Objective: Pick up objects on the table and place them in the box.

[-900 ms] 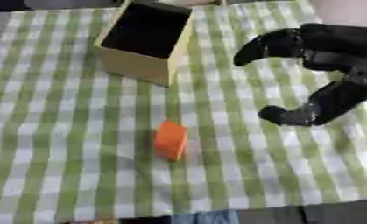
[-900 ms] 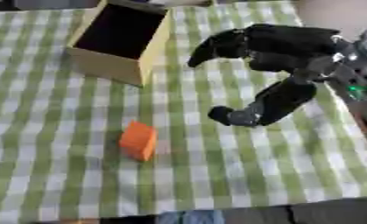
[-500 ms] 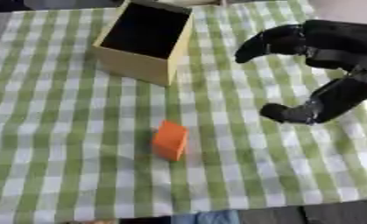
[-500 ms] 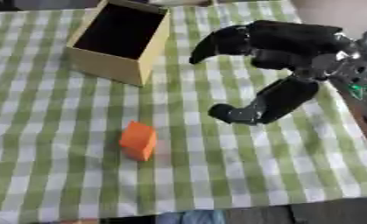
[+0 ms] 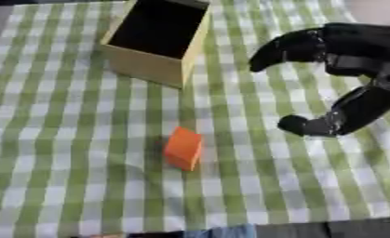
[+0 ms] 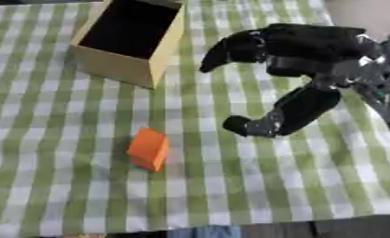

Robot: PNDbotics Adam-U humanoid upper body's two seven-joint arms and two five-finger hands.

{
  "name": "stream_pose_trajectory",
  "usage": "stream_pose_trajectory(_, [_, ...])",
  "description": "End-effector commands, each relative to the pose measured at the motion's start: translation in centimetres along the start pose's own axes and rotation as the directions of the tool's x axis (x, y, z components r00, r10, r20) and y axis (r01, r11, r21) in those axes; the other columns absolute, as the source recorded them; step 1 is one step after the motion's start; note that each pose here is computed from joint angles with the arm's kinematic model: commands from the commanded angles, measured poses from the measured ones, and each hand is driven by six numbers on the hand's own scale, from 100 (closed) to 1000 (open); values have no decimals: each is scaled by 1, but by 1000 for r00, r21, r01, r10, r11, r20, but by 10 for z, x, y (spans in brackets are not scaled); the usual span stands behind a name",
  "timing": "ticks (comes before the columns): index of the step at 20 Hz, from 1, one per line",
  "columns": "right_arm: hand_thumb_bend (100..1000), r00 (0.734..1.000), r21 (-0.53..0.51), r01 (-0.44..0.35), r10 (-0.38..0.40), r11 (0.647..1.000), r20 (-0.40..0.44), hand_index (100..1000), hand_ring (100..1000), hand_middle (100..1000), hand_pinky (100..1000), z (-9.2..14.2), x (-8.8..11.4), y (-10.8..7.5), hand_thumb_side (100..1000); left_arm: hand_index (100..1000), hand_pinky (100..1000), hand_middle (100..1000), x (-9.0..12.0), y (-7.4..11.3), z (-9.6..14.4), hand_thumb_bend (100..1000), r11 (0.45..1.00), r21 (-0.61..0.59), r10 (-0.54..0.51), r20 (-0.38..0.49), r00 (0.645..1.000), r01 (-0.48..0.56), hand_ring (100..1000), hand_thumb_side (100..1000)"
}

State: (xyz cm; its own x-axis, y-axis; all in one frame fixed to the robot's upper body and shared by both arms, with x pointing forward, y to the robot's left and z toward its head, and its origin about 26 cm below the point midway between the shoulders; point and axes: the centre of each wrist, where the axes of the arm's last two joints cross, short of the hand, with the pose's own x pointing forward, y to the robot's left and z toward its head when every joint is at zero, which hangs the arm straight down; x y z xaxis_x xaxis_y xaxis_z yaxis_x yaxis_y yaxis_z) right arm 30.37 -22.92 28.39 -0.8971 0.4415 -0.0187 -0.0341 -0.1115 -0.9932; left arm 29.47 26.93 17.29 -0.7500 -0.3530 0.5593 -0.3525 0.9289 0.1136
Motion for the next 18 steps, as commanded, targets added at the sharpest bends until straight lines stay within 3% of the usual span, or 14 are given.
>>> stream_pose_trajectory(1, [311,998,21,-57,57,998,12,922,915,865,875,0,5,-10,643,736,713,637,7,2,-9,544,1000,3,-3,45,999,3,622,731])
stream_pose_trajectory(18, [334,991,107,-125,119,986,62,924,918,868,875,-17,14,-11,637,735,714,636,9,-1,-14,535,1000,-1,10,63,998,-10,621,732])
